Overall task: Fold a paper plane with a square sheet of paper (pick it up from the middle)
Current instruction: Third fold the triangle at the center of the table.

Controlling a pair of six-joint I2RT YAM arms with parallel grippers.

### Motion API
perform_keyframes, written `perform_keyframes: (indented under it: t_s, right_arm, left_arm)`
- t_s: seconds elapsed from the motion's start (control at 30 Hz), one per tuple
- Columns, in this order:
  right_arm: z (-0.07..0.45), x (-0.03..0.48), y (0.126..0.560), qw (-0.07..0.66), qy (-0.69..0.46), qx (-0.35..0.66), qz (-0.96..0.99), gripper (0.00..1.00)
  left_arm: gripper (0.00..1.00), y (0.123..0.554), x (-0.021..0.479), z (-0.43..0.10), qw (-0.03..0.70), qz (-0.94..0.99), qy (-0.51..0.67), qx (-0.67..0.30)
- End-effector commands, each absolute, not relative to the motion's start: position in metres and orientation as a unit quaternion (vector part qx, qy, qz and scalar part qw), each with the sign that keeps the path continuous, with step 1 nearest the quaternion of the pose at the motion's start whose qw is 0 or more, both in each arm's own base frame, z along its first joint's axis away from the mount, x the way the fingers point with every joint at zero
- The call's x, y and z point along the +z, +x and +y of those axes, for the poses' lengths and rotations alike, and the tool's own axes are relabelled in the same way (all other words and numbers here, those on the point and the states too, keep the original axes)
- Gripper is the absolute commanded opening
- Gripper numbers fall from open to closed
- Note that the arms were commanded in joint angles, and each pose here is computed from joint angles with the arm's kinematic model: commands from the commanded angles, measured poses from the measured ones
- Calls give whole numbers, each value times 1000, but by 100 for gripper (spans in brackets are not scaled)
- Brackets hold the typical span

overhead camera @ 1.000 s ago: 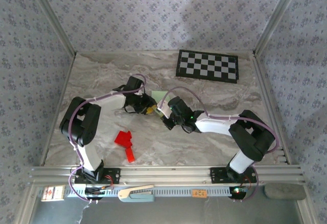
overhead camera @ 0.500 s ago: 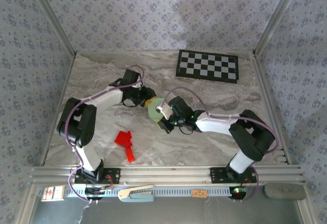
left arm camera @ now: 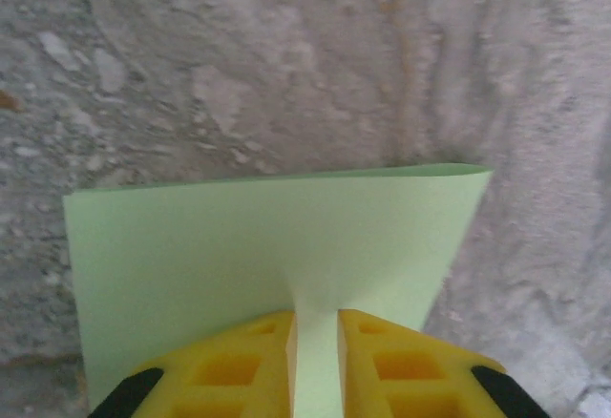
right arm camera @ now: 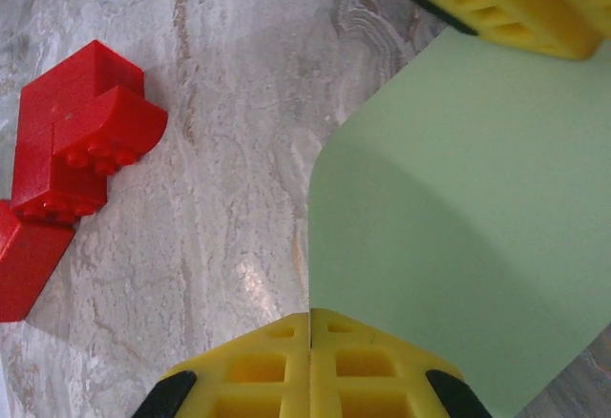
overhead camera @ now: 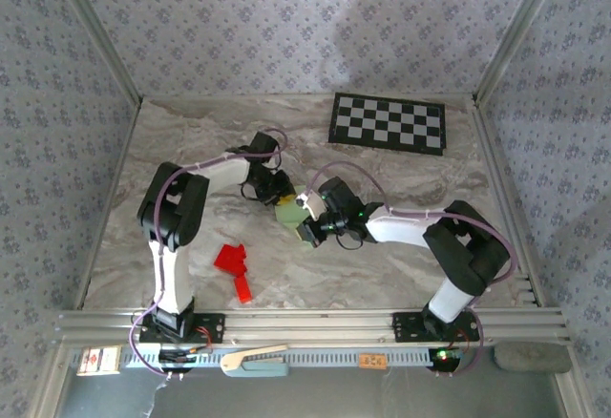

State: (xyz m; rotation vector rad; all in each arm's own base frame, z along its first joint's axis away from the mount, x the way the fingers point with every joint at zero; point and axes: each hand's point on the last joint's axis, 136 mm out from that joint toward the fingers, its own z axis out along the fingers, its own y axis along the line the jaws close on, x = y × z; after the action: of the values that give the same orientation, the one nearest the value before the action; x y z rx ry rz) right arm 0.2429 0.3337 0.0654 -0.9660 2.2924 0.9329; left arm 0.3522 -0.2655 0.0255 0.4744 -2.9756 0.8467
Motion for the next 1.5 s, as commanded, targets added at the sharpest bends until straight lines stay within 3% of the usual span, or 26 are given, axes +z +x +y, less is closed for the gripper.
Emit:
perform_keyframes:
  t_s: [0.0, 0.43, 1.47]
  right_arm:
    - [337, 69, 250, 220, -323, 359, 848, 0]
    - [322, 46, 273, 192, -262, 313, 893, 0]
    - [317, 31, 285, 170, -246, 263, 917, 0]
  left_arm:
    - [16, 349, 21, -266, 13, -960, 132, 246]
    - [10, 340, 4, -266, 34, -967, 115, 227]
    - [9, 339, 5, -271, 35, -967, 103, 232]
